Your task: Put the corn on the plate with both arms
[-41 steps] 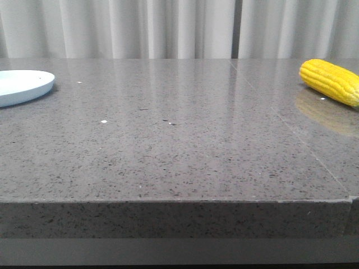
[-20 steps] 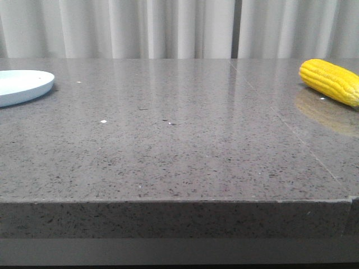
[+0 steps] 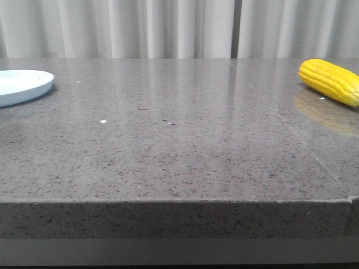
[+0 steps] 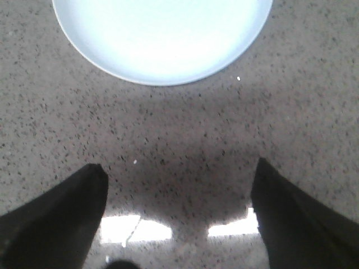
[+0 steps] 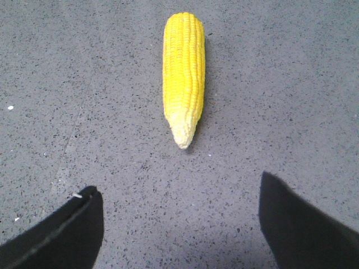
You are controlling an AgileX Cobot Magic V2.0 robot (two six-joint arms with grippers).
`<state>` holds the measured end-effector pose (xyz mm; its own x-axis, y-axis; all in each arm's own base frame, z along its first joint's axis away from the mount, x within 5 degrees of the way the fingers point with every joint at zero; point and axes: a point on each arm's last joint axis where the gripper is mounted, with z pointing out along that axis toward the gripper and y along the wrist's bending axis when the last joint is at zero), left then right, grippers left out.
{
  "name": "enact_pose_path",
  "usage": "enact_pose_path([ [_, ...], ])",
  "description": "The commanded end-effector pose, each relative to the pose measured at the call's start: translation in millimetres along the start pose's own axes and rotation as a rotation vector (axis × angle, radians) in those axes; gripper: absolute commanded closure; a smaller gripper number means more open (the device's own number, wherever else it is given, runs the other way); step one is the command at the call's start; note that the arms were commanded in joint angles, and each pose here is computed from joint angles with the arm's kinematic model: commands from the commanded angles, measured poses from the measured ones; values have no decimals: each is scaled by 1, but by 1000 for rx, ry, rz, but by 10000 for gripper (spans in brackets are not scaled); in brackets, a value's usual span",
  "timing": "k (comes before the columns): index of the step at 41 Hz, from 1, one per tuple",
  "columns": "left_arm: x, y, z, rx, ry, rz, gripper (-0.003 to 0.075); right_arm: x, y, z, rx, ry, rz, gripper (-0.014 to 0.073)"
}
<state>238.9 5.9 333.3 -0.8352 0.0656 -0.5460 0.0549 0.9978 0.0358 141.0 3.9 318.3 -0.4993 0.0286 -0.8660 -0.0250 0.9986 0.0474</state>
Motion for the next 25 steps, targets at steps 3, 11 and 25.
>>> enact_pose_path([
  [3, -35, 26, -6, -15, -98, -74, 208, -17, 0, -5, 5, -106, -5, 1],
  [11, -61, 57, 16, 59, -78, -163, 209, -17, 0, -5, 5, -106, -5, 1],
  [25, -96, 79, 65, 63, -50, -185, 209, -17, 0, -5, 5, -106, -5, 1],
])
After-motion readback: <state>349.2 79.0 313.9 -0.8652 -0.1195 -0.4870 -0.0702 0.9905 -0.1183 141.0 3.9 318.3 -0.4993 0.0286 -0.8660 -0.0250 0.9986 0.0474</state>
